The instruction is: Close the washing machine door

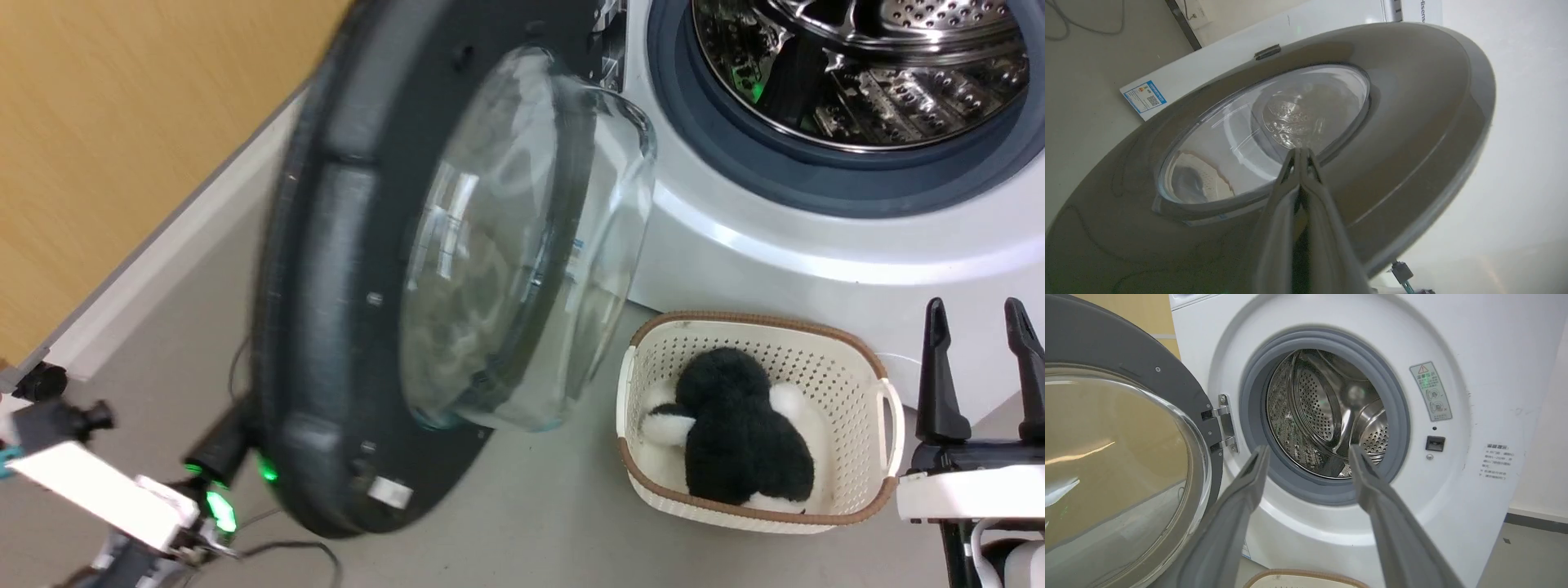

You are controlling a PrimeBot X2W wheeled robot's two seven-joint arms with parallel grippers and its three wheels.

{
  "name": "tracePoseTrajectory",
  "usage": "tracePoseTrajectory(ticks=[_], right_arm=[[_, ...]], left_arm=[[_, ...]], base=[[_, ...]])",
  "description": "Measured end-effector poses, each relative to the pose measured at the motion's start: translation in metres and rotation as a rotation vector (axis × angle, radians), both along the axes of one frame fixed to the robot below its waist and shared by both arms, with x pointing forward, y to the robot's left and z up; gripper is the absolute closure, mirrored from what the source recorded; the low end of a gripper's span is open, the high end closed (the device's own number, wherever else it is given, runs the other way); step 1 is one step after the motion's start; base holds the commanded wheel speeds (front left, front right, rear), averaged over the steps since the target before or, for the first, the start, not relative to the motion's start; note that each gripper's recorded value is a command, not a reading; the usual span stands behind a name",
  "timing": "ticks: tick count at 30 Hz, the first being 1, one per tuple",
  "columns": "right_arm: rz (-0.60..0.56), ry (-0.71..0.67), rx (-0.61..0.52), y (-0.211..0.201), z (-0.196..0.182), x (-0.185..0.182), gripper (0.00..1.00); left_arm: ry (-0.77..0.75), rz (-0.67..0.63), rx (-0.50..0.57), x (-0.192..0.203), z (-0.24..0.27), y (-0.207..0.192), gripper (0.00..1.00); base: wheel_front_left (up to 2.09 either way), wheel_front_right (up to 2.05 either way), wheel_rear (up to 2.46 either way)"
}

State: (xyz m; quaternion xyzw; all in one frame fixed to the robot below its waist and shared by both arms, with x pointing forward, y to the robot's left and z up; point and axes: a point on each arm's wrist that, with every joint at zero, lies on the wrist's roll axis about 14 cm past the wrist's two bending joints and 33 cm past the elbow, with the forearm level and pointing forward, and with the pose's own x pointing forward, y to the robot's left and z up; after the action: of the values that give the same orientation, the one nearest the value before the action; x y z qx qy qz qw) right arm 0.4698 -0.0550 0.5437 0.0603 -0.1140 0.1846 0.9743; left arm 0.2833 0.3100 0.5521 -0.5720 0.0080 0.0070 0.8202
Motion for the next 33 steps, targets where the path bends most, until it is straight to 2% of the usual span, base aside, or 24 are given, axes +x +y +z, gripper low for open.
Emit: tracePoseTrajectory(ticks=[10, 20, 33], right_arm=[[-0.025, -0.017, 0.009, -0.011, 0.01, -0.006, 0.0], [-0.122, -0.021, -0.008, -0.052, 0.013, -0.02, 0.0], [-0.295, -0.021, -0.027, -0.118, 0.017, -0.049, 0.0]], left_arm=[[-0.05, -0.258, 0.023, 0.02, 0.01, -0.096, 1.0], [-0.046, -0.495, 0.018, 0.044, -0.004, -0.191, 1.0], [-0.063, -0.688, 0.016, 0.067, -0.014, -0.27, 1.0]], base=[[0.0, 0.0, 0.0], [0.0, 0.0, 0.0], [0.0, 0.0, 0.0]])
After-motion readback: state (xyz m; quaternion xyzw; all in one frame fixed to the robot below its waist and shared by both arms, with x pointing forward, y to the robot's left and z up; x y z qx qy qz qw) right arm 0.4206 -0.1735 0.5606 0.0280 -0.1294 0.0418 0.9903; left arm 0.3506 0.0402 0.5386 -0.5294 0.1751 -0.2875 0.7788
